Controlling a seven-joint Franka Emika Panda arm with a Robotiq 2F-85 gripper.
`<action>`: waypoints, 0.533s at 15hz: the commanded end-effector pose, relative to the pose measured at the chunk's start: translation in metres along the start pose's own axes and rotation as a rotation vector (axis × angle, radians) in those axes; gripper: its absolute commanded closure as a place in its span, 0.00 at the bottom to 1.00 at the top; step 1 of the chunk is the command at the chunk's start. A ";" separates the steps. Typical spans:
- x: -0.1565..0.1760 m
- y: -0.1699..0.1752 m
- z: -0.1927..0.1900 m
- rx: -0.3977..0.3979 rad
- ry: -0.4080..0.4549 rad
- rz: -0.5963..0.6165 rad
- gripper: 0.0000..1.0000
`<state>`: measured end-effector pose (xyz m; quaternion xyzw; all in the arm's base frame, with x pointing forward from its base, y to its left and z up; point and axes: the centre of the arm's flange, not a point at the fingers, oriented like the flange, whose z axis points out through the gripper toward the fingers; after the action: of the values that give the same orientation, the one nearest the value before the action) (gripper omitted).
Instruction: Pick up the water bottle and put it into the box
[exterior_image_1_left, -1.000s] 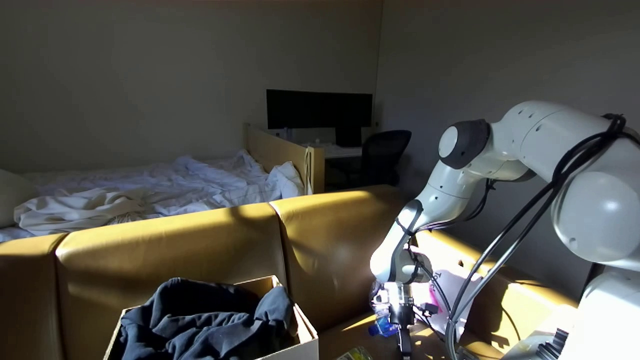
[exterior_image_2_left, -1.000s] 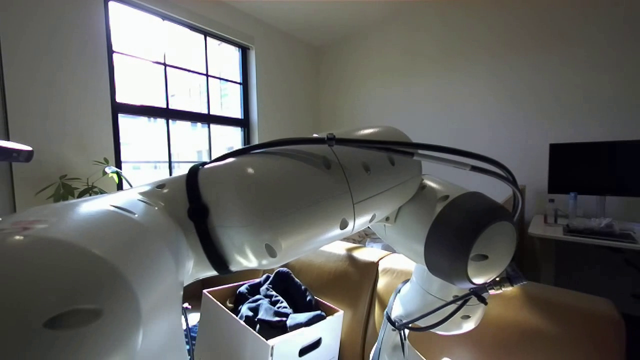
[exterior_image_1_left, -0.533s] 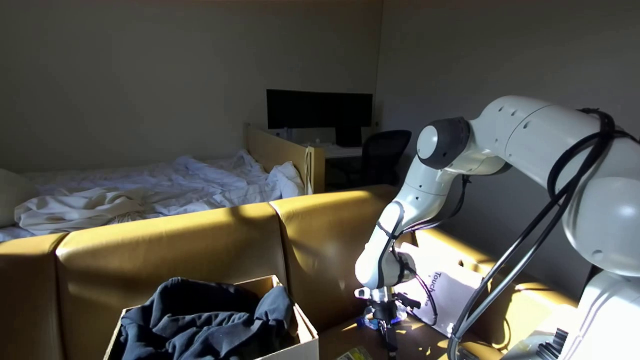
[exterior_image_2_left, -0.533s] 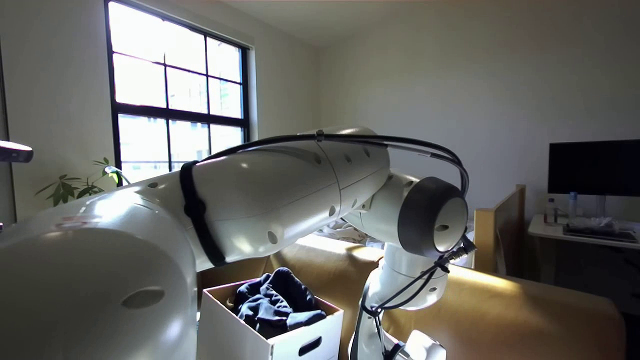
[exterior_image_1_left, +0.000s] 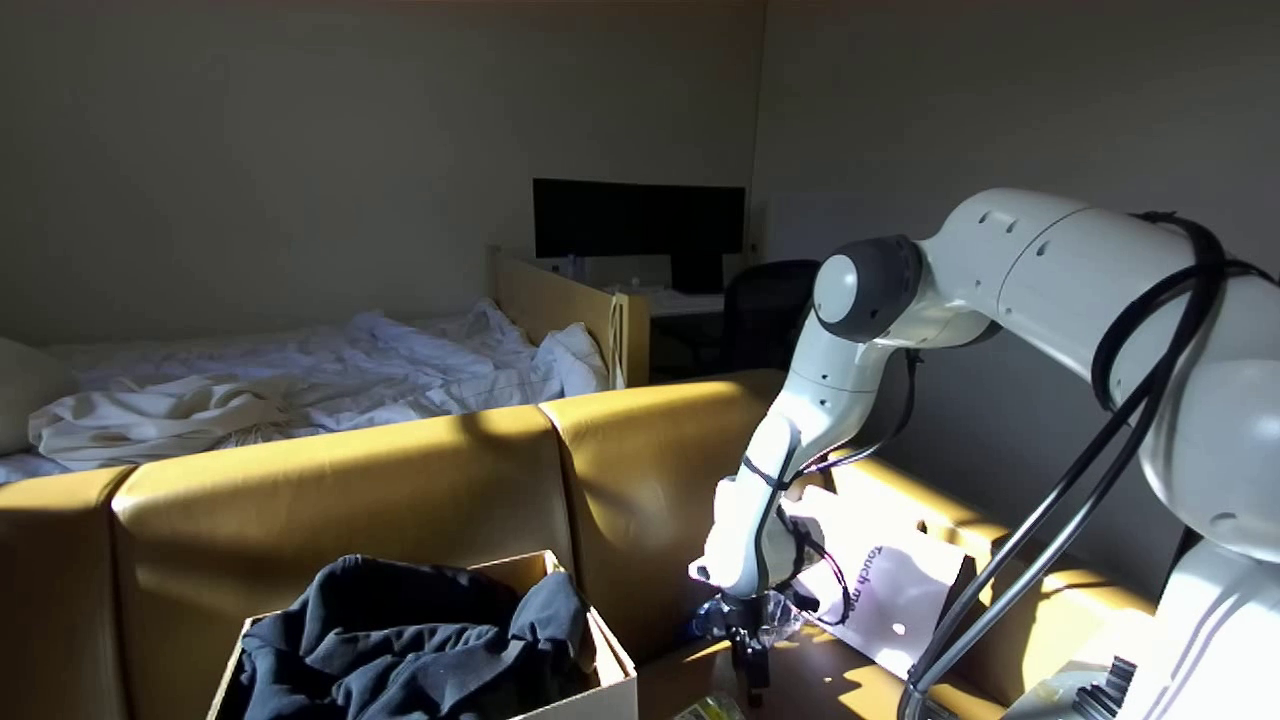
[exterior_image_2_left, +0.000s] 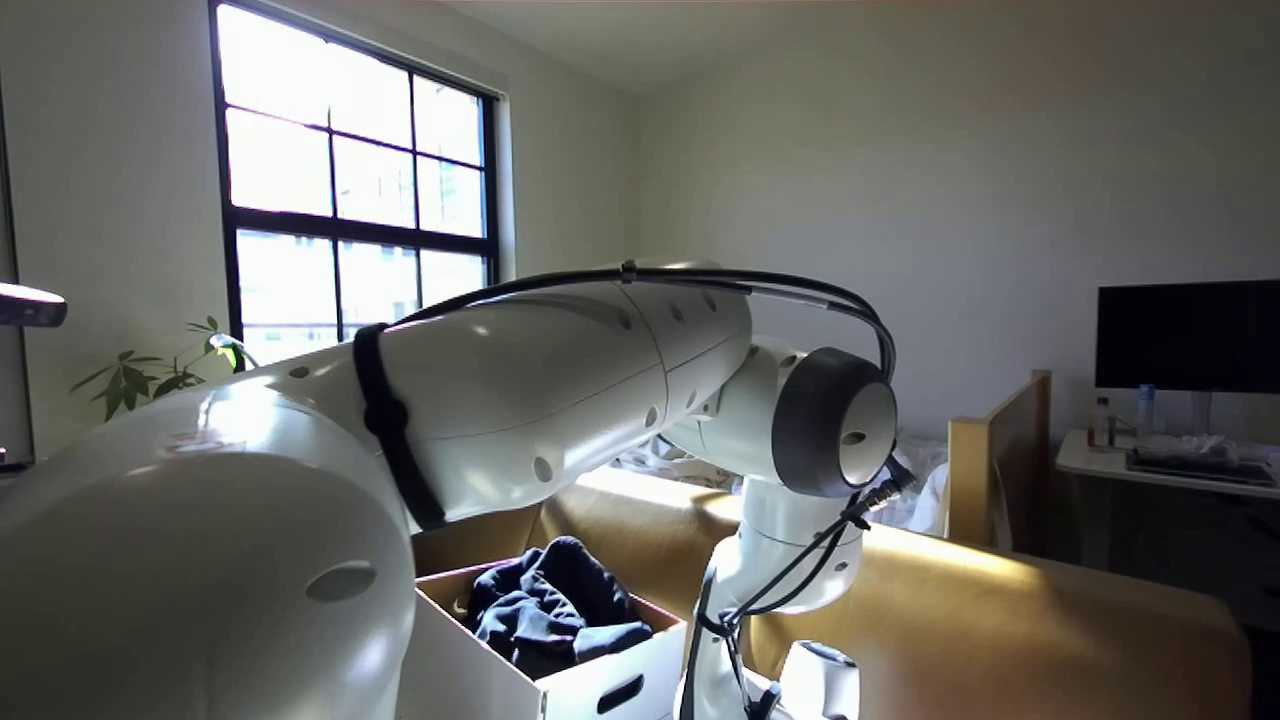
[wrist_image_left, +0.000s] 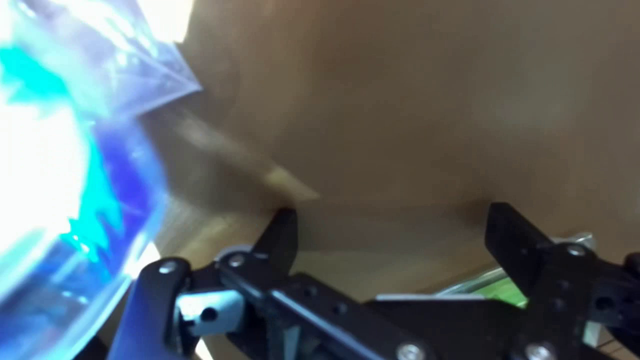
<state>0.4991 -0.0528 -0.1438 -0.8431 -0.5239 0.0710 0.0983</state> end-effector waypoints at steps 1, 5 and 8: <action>0.005 -0.001 -0.030 -0.073 0.029 -0.008 0.00; 0.015 0.016 -0.087 -0.040 0.115 0.046 0.00; 0.019 0.031 -0.129 0.007 0.191 0.120 0.00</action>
<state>0.5543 -0.0492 -0.0731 -0.8634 -0.4918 0.0123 0.1120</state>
